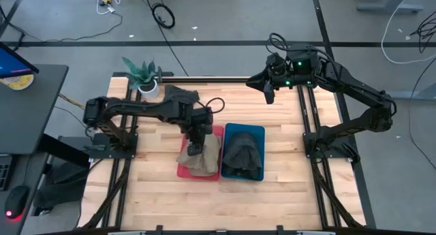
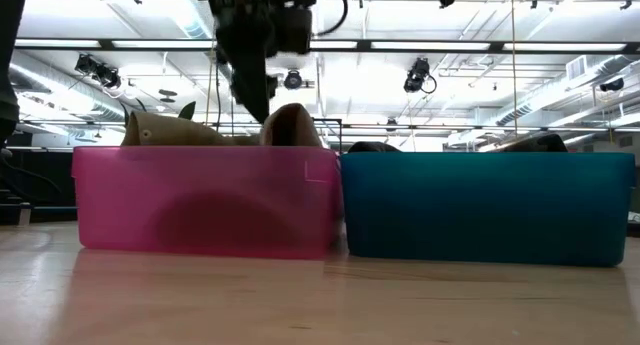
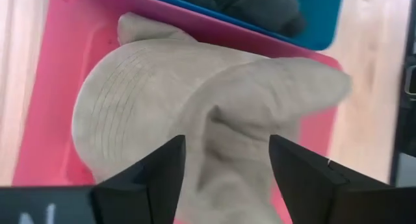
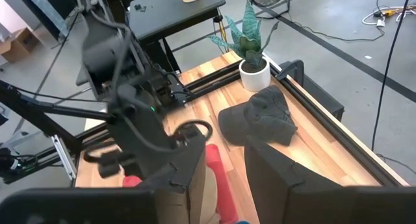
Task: Pick & Place hat
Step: Put the brown cap into the red bin
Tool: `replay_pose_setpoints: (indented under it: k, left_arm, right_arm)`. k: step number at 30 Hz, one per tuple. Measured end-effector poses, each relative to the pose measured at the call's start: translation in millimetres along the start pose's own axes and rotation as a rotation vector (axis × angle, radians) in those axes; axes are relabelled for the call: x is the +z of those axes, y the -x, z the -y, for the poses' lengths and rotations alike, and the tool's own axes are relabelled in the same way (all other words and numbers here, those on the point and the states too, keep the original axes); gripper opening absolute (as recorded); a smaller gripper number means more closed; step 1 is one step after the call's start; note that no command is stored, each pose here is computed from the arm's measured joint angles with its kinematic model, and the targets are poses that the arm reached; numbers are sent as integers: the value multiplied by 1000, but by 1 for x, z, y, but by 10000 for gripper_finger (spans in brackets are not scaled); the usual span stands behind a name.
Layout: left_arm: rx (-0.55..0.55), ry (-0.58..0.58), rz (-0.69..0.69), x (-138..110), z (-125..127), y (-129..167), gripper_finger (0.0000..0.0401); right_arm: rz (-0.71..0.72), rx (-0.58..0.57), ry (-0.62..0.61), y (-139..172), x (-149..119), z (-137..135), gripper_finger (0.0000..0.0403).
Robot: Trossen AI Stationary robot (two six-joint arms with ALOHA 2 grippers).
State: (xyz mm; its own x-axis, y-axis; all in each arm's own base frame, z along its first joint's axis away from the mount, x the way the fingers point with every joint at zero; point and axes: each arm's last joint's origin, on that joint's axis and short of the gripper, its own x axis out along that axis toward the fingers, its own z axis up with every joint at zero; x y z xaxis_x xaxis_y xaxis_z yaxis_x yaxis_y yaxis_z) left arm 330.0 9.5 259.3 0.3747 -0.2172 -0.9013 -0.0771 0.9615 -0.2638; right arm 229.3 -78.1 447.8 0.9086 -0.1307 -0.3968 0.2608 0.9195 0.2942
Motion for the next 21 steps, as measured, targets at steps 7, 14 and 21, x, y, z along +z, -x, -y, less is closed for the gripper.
replay_pose_setpoints:
  k: [7,14,21]
  left_arm:
    - [7,28,-151,-9,17,21,209]
    - [20,-102,-269,-24,40,17,106]
    - [-3,-104,-276,-25,44,15,10]
  right_arm:
    - [3,1,-3,0,0,0,111]
    - [2,10,-5,0,0,-1,111]
    - [3,11,-2,0,0,-1,111]
